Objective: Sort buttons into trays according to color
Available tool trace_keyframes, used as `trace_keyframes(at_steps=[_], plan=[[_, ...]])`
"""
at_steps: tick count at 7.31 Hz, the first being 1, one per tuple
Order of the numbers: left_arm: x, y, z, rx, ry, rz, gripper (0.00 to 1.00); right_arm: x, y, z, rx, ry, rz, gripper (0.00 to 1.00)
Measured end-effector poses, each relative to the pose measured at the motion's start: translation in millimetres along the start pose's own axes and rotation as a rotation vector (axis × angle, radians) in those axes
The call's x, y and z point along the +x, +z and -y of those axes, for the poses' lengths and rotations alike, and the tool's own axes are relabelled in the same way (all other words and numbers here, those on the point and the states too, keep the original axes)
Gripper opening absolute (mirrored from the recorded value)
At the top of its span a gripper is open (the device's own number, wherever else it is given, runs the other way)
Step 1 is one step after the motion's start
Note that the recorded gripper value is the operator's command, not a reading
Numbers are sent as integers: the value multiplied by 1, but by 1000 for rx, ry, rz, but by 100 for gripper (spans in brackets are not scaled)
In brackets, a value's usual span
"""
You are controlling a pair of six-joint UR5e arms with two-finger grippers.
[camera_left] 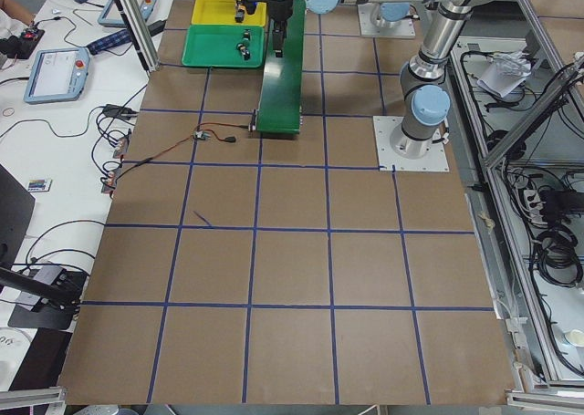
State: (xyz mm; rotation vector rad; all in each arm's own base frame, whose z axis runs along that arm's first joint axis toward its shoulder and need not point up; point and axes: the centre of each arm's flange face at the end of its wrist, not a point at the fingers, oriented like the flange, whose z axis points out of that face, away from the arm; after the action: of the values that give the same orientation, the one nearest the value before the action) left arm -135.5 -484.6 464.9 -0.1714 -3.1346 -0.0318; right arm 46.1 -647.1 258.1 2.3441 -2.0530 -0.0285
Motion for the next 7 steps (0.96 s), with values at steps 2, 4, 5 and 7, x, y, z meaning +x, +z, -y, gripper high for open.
trace_keyframes(at_steps=[2,4,5,7], plan=[[1,-5,-4,6,1,3,100,-31,-67,16,37,71,19,100],[1,-10,-10,16,1,4,100,-84,-149,47,83,177,43,100],[0,-11,-7,19,-1,4,100,-114,-183,66,88,242,56,100],[-2,-24,3,18,-8,6,100,-157,-228,90,75,495,58,100]])
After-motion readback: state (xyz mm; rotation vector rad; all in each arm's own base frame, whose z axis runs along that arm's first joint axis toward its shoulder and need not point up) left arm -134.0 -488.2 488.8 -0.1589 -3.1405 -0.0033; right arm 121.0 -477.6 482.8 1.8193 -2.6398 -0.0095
